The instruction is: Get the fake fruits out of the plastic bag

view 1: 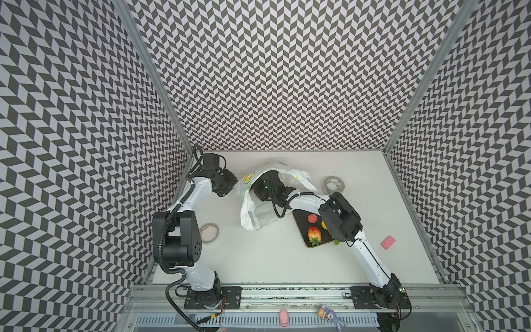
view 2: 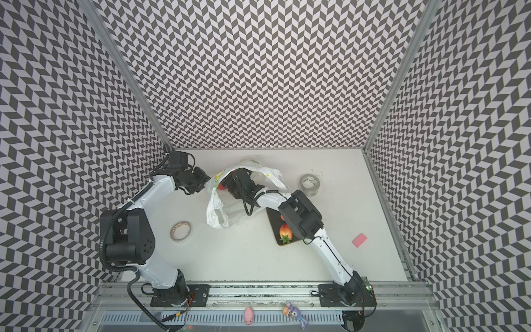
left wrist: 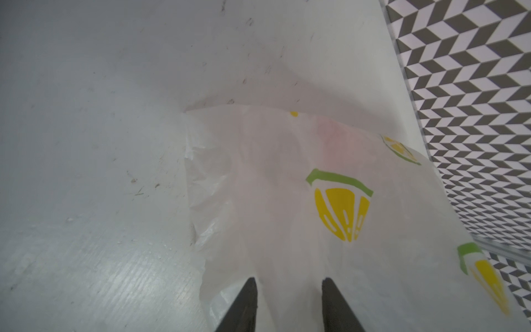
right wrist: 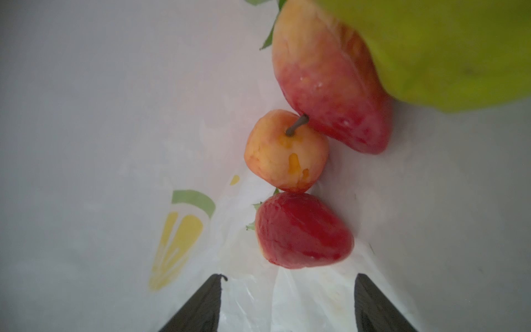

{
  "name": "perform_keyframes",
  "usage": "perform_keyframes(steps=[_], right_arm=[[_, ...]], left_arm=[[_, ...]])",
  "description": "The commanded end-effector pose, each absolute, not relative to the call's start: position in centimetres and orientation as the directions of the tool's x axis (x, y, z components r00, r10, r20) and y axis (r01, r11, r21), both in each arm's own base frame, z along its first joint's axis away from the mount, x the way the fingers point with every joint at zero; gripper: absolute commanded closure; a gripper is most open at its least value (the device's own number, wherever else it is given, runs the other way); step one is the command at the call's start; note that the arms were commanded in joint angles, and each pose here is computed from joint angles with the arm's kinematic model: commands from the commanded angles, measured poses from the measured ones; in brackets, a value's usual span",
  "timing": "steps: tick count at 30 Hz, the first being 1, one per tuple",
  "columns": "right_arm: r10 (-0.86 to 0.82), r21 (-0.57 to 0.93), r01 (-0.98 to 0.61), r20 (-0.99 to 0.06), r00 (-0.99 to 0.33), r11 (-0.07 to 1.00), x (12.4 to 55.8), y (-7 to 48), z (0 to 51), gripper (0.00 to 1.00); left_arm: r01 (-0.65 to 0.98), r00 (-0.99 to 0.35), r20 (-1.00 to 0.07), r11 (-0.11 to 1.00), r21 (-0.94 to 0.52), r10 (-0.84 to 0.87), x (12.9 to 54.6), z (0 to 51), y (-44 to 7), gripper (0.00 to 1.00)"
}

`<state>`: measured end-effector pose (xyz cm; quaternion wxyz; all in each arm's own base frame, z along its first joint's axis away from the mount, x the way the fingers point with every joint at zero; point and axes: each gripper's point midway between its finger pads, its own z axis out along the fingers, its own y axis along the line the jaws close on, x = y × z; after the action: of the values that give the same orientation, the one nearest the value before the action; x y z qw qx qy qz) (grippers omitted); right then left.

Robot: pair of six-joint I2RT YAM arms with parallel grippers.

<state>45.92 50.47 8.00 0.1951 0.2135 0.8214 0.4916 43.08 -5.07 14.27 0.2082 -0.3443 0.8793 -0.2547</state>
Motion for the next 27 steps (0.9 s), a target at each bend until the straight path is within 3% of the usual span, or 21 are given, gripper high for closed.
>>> perform_keyframes(steps=[1, 5, 9, 23, 27], right_arm=[[0.564, 0.892, 0.169, -0.11, -0.819, 0.419, 46.9, 50.9, 7.8, 0.27], [0.57, 0.89, 0.187, -0.094, -0.816, 0.415, 47.2, 51.2, 7.2, 0.26], [0.577, 0.885, 0.21, -0.077, -0.813, 0.415, 47.0, 51.2, 6.4, 0.25], [0.571, 0.883, 0.228, -0.054, -0.819, 0.41, 46.8, 51.5, 5.8, 0.16], [0.577, 0.876, 0.235, -0.058, -0.815, 0.42, 46.7, 51.1, 5.5, 0.29]], left_arm=[[-0.436, -0.695, -0.231, 0.655, -0.617, -0.681, 44.0, 16.0, -5.8, 0.75], [-0.405, -0.715, -0.239, 0.668, -0.624, -0.657, 43.8, 16.2, -6.5, 0.91], [-0.352, -0.741, -0.267, 0.695, -0.627, -0.616, 44.0, 16.9, -7.6, 0.99], [-0.168, -0.813, -0.326, 0.731, -0.661, -0.483, 42.9, 20.4, -13.6, 1.0], [-0.158, -0.808, -0.343, 0.738, -0.656, -0.479, 42.6, 20.8, -13.7, 1.0]])
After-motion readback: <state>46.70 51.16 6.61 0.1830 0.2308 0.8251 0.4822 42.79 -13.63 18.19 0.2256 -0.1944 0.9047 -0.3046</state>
